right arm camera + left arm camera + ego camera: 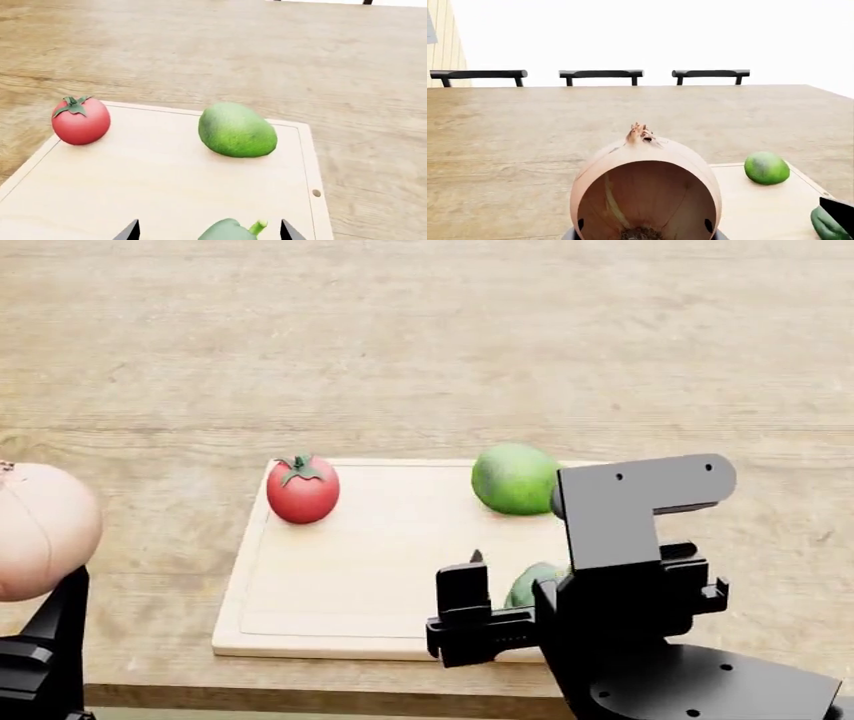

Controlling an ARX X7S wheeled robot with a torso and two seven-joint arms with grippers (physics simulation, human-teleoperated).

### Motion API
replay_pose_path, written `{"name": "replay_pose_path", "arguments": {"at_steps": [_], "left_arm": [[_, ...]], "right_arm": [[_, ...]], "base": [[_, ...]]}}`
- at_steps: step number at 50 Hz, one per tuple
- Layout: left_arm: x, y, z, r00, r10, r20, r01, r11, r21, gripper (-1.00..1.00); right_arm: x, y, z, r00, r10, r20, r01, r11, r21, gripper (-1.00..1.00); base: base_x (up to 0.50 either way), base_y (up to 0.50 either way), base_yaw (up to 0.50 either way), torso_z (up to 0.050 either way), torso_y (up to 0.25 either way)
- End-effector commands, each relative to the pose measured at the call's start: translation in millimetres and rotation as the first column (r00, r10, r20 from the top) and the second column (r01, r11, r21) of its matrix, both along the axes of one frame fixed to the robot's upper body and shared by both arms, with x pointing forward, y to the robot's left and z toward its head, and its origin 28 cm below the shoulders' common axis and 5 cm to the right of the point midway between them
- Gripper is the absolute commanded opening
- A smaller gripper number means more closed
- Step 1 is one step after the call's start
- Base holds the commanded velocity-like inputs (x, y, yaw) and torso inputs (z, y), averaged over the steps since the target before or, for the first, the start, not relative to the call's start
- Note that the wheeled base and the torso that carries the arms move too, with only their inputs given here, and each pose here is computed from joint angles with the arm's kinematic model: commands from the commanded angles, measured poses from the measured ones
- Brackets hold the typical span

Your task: Place the avocado, onion, tomato and bell pepper on the cutting board.

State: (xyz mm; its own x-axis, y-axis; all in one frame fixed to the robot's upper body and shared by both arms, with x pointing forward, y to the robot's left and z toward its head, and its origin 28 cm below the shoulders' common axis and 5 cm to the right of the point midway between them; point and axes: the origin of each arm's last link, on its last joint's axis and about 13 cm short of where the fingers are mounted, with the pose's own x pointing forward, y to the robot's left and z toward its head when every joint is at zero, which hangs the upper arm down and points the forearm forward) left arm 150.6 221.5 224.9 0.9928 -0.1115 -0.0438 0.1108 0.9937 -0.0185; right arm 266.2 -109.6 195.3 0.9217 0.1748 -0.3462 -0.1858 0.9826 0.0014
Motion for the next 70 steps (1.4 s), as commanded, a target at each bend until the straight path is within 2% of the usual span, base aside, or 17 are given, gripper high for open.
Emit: {"name": "replay_pose_path", "arguments": {"at_steps": [1, 7, 11, 15, 18, 22, 27, 32, 39, 51, 62, 70], "left_arm": [[0, -0.2, 2, 1.000, 0.003, -0.003, -0.003, 1.000, -0.019, -1.00], [-1, -0.1, 2, 1.000, 0.004, -0.005, -0.004, 1.000, -0.020, -1.00], [-1, -0.3, 3, 1.000, 0.000, -0.004, 0.000, 1.000, -0.020, -1.00], [0, 0.0, 3, 1.000, 0.001, -0.002, -0.001, 1.000, -0.018, -1.00], [1, -0.6, 4, 1.000, -0.005, 0.001, 0.005, 1.000, -0.017, -1.00], [3, -1.6, 5, 1.000, -0.014, 0.006, 0.014, 1.000, -0.015, -1.00], [7, -2.3, 6, 1.000, -0.024, 0.011, 0.024, 1.000, -0.007, -1.00], [21, -4.6, 12, 0.998, -0.055, 0.028, 0.055, 0.998, 0.022, -1.00], [43, -11.0, 16, 0.993, -0.114, 0.037, 0.112, 0.992, 0.055, -1.00], [54, -14.7, 19, 0.987, -0.151, 0.049, 0.148, 0.988, 0.053, -1.00], [108, -24.7, 8, 0.980, -0.199, -0.005, 0.199, 0.979, 0.044, -1.00], [136, -32.4, -2, 0.975, -0.217, -0.049, 0.219, 0.975, 0.029, -1.00]], "right_arm": [[-3, -0.2, 7, 1.000, 0.001, 0.031, -0.001, 1.000, 0.002, 1.00], [-9, -1.1, 27, 0.996, -0.004, 0.092, 0.002, 1.000, 0.024, 1.00], [-20, -4.7, 56, 0.977, -0.021, 0.211, 0.012, 0.999, 0.043, 1.00], [-34, -8.4, 84, 0.941, -0.054, 0.334, 0.041, 0.998, 0.046, 1.00], [-49, -13.3, 106, 0.897, -0.088, 0.433, 0.069, 0.996, 0.059, 1.00], [-59, -17.2, 115, 0.877, -0.112, 0.467, 0.087, 0.993, 0.075, 1.00], [-68, -23.0, 123, 0.853, -0.157, 0.498, 0.122, 0.987, 0.102, 1.00], [-75, -29.4, 123, 0.840, -0.202, 0.504, 0.159, 0.979, 0.128, 1.00], [-80, -33.5, 121, 0.830, -0.236, 0.505, 0.188, 0.971, 0.145, 1.00], [-82, -32.9, 117, 0.831, -0.247, 0.498, 0.195, 0.968, 0.156, 1.00], [-84, -34.0, 114, 0.832, -0.254, 0.493, 0.202, 0.967, 0.156, 1.00], [-84, -34.4, 114, 0.831, -0.255, 0.494, 0.203, 0.966, 0.157, 1.00]], "base": [[0.00, 0.00, 0.00, 0.000, 0.000], [0.00, 0.00, 0.00, 0.000, 0.000], [0.00, 0.00, 0.00, 0.000, 0.000], [0.00, 0.00, 0.00, 0.000, 0.000], [0.00, 0.00, 0.00, 0.000, 0.000], [0.00, 0.00, 0.00, 0.000, 0.000], [0.00, 0.00, 0.00, 0.000, 0.000], [0.00, 0.00, 0.00, 0.000, 0.000], [0.00, 0.00, 0.00, 0.000, 0.000], [0.00, 0.00, 0.00, 0.000, 0.000], [0.00, 0.00, 0.00, 0.001, 0.000], [0.00, 0.00, 0.00, 0.000, 0.000]]}}
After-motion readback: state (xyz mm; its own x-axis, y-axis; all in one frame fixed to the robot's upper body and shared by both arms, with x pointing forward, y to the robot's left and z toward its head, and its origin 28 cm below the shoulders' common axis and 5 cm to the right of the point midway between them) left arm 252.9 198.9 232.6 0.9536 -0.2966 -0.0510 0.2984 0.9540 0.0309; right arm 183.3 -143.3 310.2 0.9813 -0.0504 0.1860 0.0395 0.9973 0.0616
